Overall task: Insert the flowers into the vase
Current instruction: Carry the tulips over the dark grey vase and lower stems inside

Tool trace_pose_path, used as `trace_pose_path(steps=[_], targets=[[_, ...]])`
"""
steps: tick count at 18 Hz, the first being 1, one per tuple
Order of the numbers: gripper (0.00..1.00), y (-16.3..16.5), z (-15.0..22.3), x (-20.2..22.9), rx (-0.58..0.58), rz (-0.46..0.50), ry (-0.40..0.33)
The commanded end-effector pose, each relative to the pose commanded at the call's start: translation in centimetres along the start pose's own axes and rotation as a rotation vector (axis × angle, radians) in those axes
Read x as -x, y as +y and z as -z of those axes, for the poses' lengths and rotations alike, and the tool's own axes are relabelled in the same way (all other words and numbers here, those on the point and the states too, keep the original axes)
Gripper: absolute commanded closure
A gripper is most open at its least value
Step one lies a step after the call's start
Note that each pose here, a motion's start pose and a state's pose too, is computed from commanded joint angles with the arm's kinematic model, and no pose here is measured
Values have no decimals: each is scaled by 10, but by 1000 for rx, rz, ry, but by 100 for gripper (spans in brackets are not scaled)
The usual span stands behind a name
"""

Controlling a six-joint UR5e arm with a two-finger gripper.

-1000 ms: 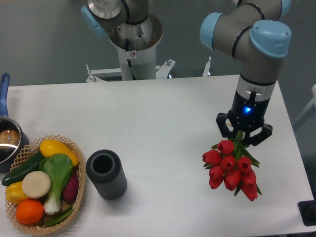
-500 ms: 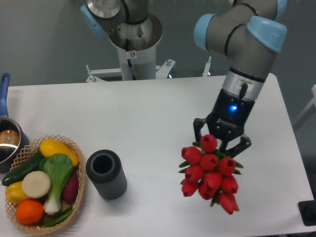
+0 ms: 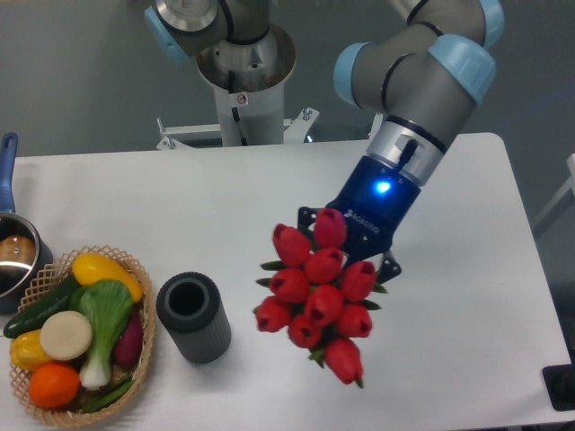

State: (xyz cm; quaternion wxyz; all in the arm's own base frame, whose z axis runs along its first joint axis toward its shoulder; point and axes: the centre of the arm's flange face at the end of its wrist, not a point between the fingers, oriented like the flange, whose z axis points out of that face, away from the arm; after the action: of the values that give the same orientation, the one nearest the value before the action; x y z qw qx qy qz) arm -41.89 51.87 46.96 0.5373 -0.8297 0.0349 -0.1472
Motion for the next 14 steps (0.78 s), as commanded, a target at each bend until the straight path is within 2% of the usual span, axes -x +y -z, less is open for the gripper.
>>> trace_pose_path(steps=[4, 14], targets=[[100, -8, -12, -16, -83, -7, 110], [100, -16, -28, -35, -171, -15, 242]])
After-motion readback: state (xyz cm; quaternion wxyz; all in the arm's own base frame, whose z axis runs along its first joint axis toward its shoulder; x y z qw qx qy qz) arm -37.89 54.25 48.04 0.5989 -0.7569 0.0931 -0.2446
